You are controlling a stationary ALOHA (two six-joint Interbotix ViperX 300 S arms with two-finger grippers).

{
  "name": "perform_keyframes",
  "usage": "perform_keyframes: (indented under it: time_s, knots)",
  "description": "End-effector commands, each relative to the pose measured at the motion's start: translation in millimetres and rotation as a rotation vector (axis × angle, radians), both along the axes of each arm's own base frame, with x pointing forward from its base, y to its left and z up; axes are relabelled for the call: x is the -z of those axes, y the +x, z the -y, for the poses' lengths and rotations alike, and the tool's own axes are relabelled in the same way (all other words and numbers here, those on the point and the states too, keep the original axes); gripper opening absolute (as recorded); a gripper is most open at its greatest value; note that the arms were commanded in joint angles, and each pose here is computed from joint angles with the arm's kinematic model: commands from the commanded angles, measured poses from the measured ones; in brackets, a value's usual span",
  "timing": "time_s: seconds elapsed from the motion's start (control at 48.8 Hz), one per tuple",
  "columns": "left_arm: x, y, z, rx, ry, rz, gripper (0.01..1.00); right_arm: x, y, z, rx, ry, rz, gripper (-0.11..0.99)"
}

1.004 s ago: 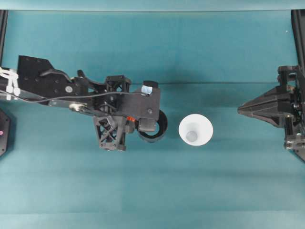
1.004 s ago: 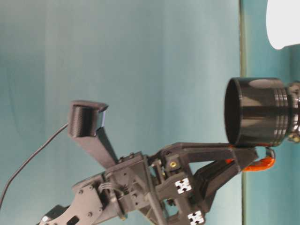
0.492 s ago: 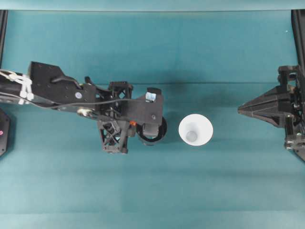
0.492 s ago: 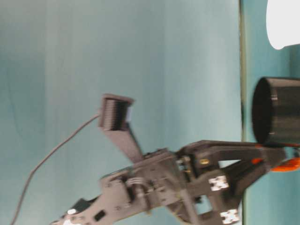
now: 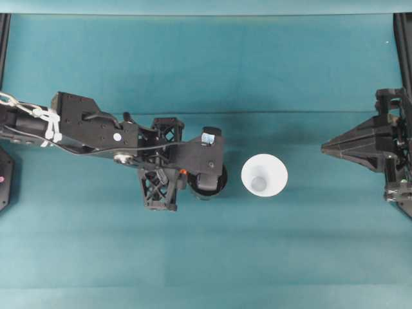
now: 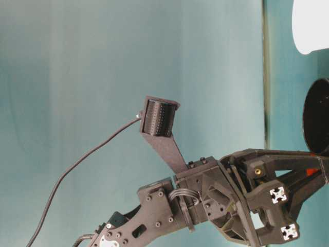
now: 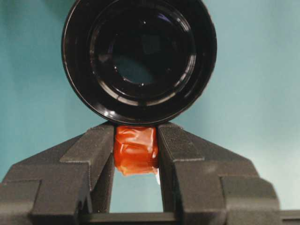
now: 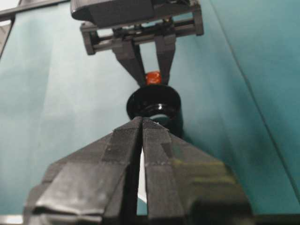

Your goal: Put the paper cup into the moved red handle cup holder.

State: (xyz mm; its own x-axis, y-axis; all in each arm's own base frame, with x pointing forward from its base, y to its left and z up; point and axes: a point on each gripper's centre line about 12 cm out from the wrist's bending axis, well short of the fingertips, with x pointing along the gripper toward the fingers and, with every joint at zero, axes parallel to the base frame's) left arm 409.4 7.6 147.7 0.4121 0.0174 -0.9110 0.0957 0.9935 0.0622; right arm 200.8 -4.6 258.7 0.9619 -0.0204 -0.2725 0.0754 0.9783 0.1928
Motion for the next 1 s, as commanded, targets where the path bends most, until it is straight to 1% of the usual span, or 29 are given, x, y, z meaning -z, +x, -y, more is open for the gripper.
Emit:
perform_keyframes:
  time_s: [0.0,0.082,0.143,0.205,0.246,0.266,0.307,0.348,0.594,0.778,0.819,0.983]
  knots:
    - [-5.0,2.0,1.1,0.004,0.002,0.021,0.286,-6.3,2.0,0.4,0.003,0.005,0.019,-0.08]
    - [-5.2,2.4,1.3,0.002,0.0,0.025,0.286,-6.2,1.9,0.4,0.003,0.005,0.017,-0.08]
    - [-5.1,2.8,1.2,0.003,0.001,0.031,0.286,-6.2,1.9,0.4,0.003,0.005,0.017,-0.08]
    - [-4.9,3.4,1.3,-0.003,-0.003,0.042,0.286,-6.2,1.9,0.4,0.003,0.005,0.017,-0.08]
    - [-5.6,4.1,0.7,-0.002,-0.002,0.052,0.286,-6.2,1.9,0.4,0.003,0.005,0.017,-0.08]
    - [-5.8,4.4,0.7,-0.003,-0.002,0.055,0.286,-6.2,1.9,0.4,0.003,0.005,0.017,-0.08]
    - [-6.0,4.9,-0.7,-0.008,-0.002,0.06,0.285,-6.2,1.9,0.4,0.003,0.005,0.017,-0.08]
    - [-6.1,4.3,-0.7,-0.005,-0.001,0.058,0.286,-6.2,1.9,0.4,0.003,0.005,0.017,-0.08]
    - [-1.7,0.3,-0.5,-0.009,-0.004,0.042,0.286,-6.2,1.9,0.4,0.003,0.005,0.017,-0.08]
    - [-2.0,1.0,-0.6,-0.008,-0.003,0.048,0.295,-6.2,1.9,0.4,0.003,0.004,0.017,-0.08]
    - [-1.9,0.8,-0.5,-0.009,-0.004,0.046,0.335,-5.5,1.8,0.4,0.003,0.005,0.015,-0.08]
    - [-1.5,1.3,-0.6,-0.008,-0.003,0.049,0.765,-5.5,1.8,0.4,0.003,0.005,0.015,-0.08]
